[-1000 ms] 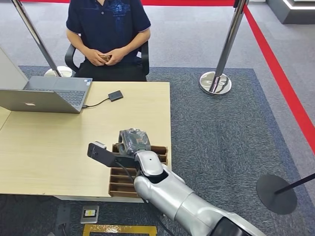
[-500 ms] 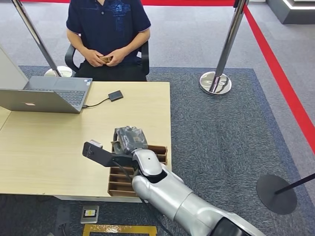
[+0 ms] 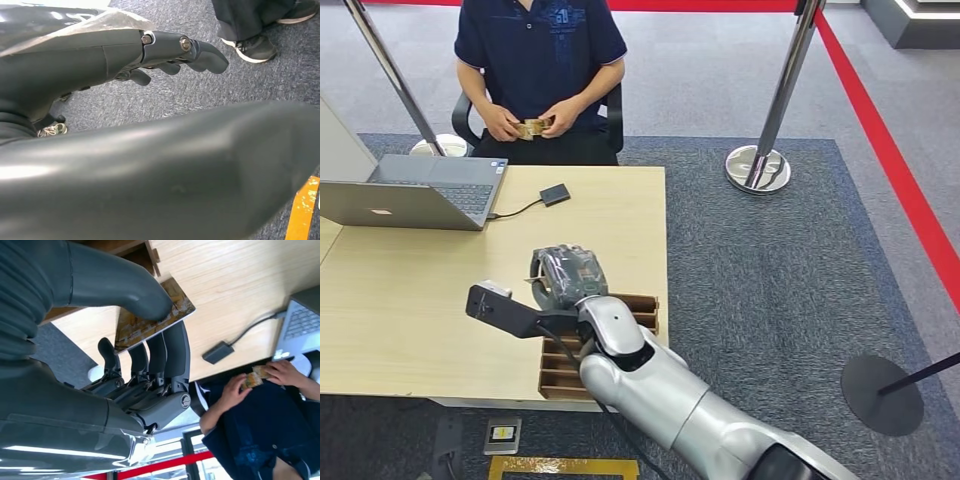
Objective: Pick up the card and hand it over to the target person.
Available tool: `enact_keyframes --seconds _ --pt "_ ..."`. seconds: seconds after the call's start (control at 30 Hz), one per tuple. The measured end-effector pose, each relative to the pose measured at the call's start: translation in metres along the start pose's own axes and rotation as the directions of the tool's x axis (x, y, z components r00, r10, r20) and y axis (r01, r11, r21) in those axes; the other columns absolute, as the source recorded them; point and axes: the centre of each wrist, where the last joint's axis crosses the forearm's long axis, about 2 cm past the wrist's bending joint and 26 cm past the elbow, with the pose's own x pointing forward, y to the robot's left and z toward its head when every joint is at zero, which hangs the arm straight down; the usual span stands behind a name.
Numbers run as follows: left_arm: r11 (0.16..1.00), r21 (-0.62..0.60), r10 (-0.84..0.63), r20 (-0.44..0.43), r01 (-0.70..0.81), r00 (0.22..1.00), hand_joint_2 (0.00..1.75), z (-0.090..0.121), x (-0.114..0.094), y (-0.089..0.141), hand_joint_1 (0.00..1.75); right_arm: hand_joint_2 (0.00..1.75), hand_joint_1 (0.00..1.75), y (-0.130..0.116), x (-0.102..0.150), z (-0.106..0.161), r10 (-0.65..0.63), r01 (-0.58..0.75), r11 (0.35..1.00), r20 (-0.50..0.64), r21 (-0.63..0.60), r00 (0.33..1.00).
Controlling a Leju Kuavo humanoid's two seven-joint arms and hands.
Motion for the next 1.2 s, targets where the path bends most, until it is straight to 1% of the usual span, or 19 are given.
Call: enact_keyframes --seconds 0.17,0.33,0.47,0.6,0.73,0.83,0.93,1.03,1.2 --pt "1.000 -0.001 -0.004 0.007 0.004 1.000 0.00 0.000 0.001 0.000 0.00 1.75 1.32 -0.015 -0.005 -0.003 0.035 -0.035 0.997 0.000 -0.071 0.999" --pt "1.000 -0.005 -0.026 0.027 0.026 0.999 0.00 0.001 0.003 -0.001 0.00 1.75 1.35 -0.034 -0.020 -0.016 0.120 -0.126 0.985 -0.053 -0.120 0.991" --pt "0.999 -0.008 -0.037 0.034 0.038 0.999 0.00 0.001 0.005 -0.001 0.00 1.75 1.38 -0.041 -0.029 -0.024 0.176 -0.187 0.972 -0.087 -0.141 0.981" --pt "0.999 -0.013 -0.047 0.046 0.048 0.998 0.00 0.002 0.005 -0.002 0.00 1.75 1.39 -0.045 -0.037 -0.031 0.273 -0.290 0.940 -0.114 -0.180 0.955" --pt "0.998 -0.019 -0.066 0.074 0.068 0.995 0.00 0.003 0.006 -0.003 0.00 1.75 1.46 -0.048 -0.058 -0.035 0.377 -0.404 0.893 -0.162 -0.198 0.912" --pt "0.997 -0.019 -0.074 0.078 0.076 0.994 0.00 0.003 0.006 -0.004 0.00 1.75 1.45 -0.047 -0.066 -0.034 0.390 -0.418 0.884 -0.164 -0.208 0.906" --pt "0.997 -0.016 -0.074 0.071 0.075 0.995 0.00 0.003 0.006 -0.004 0.00 1.75 1.50 -0.044 -0.065 -0.033 0.383 -0.409 0.887 -0.151 -0.215 0.911" --pt "0.997 -0.014 -0.069 0.061 0.070 0.996 0.00 0.003 0.005 -0.004 0.00 1.75 1.51 -0.042 -0.062 -0.032 0.375 -0.397 0.891 -0.135 -0.221 0.917" --pt "0.997 -0.009 -0.072 0.078 0.072 0.994 0.00 0.002 -0.013 -0.005 0.00 1.75 1.47 -0.040 -0.057 -0.032 0.353 -0.373 0.899 -0.123 -0.229 0.927"
